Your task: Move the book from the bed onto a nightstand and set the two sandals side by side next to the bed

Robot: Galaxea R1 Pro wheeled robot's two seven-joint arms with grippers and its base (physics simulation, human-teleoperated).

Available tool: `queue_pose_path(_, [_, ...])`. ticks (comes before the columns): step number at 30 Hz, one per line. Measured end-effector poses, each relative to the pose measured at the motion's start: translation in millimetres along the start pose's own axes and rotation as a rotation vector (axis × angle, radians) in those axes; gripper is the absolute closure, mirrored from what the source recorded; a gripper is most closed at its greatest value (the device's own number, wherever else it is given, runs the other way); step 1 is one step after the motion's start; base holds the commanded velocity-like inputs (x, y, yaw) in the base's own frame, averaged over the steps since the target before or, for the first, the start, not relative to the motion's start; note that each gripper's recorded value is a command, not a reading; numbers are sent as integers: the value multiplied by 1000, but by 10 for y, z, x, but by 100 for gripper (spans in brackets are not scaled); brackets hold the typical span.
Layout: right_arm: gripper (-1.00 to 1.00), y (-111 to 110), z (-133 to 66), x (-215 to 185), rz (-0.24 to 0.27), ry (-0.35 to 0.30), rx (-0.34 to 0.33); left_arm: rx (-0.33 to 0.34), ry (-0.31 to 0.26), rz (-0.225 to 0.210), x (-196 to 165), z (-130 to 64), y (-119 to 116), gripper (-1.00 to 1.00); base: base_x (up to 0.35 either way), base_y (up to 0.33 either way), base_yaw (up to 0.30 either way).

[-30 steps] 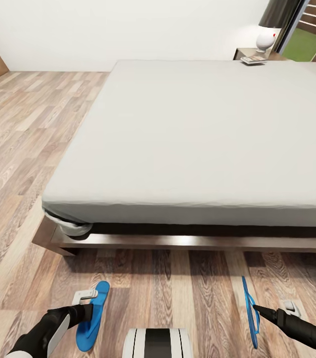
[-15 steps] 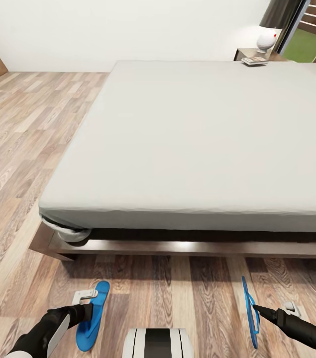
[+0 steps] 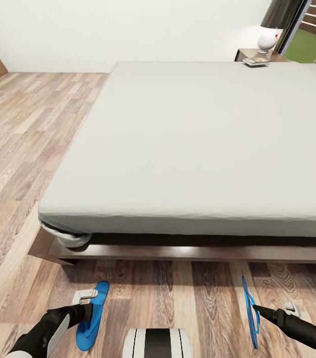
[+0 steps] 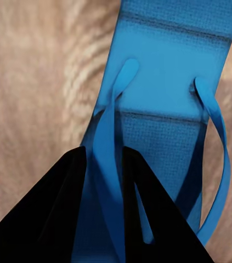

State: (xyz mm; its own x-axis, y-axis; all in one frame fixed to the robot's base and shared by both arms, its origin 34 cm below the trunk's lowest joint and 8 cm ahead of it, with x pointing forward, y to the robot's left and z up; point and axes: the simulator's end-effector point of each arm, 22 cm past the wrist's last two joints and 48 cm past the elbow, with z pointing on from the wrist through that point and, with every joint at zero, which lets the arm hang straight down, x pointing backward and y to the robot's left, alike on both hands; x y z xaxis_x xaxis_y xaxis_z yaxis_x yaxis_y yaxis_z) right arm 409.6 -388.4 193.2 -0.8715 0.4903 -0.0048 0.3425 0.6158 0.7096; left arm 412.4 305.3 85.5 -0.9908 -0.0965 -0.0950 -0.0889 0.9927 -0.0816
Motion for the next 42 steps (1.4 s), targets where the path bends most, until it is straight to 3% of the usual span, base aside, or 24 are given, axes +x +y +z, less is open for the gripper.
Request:
queue_pose_path(10, [100,0,0,0,0,0,0,0,1,0,5,0,1,100,0,0,0])
queue_pose_path(29, [100,-270,100,216,47,48,38,2,44,-15,196,207,13,100,0,0,0])
queue_pose_path(42, [100,-269,100,213,48,47,38,2,44,-14,193,207,14,100,0,0,0])
